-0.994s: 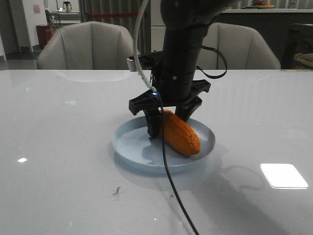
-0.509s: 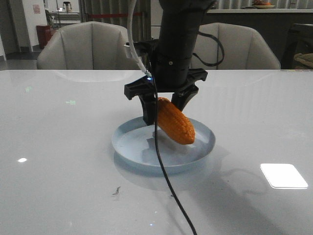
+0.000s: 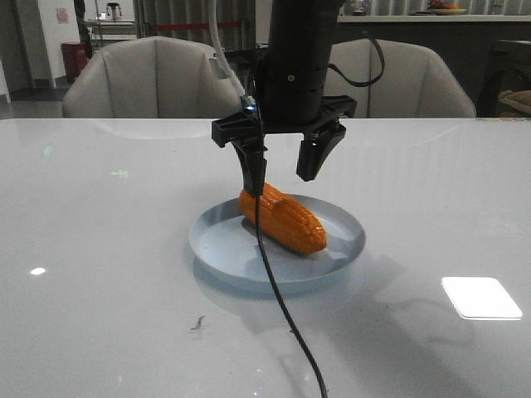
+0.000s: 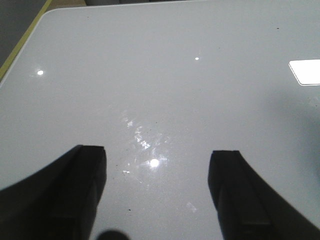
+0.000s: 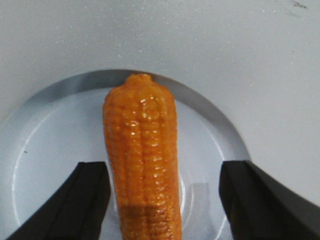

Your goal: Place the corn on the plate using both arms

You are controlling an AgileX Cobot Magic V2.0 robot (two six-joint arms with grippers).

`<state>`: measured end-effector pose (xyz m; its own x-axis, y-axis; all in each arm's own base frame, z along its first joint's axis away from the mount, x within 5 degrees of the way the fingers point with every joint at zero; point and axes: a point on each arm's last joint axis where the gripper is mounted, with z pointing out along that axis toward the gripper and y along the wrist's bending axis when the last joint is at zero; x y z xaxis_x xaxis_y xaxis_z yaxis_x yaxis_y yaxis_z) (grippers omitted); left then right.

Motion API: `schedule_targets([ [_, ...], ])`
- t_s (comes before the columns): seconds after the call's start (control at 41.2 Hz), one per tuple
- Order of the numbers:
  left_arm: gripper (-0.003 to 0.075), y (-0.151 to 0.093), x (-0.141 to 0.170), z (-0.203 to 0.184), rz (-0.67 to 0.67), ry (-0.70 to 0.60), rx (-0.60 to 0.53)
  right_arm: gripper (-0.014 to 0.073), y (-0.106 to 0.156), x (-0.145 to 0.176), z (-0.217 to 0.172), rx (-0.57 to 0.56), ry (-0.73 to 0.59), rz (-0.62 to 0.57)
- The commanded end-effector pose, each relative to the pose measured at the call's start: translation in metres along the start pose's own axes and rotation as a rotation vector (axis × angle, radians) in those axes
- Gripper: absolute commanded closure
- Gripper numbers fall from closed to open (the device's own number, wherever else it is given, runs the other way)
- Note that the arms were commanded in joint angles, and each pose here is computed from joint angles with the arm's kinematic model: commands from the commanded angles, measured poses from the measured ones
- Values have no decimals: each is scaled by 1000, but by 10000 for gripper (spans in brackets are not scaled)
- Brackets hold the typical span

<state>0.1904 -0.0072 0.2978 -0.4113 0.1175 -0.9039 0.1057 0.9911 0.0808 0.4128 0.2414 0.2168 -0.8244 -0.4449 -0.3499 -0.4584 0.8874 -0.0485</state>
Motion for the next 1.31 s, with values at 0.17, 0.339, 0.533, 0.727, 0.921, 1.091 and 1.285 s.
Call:
schedule_targets([
  [0.17,226,2,-18,-7,-10,-113,-23,24,-23,-21,-114,87,-252,-9],
  [0.339,226,2,-18,-7,-10,-113,-23,24,-48,-12,-177,112,-365,48],
  [0.533,226,2,-18,-7,-10,-113,-23,24,-85,14,-253,164,-509,139],
  [0.727,226,2,-18,-7,-10,-113,-23,24,-117,55,-306,236,-583,228],
  [0.921,226,2,-18,-7,-6,-112,-23,24,-133,102,-318,298,-629,281],
  [1.091,226,2,-18,-7,-6,-112,-23,24,-131,154,-302,329,-660,297],
  [1.285,226,2,-18,-7,-6,-115,-24,24,-122,217,-273,340,-627,371],
])
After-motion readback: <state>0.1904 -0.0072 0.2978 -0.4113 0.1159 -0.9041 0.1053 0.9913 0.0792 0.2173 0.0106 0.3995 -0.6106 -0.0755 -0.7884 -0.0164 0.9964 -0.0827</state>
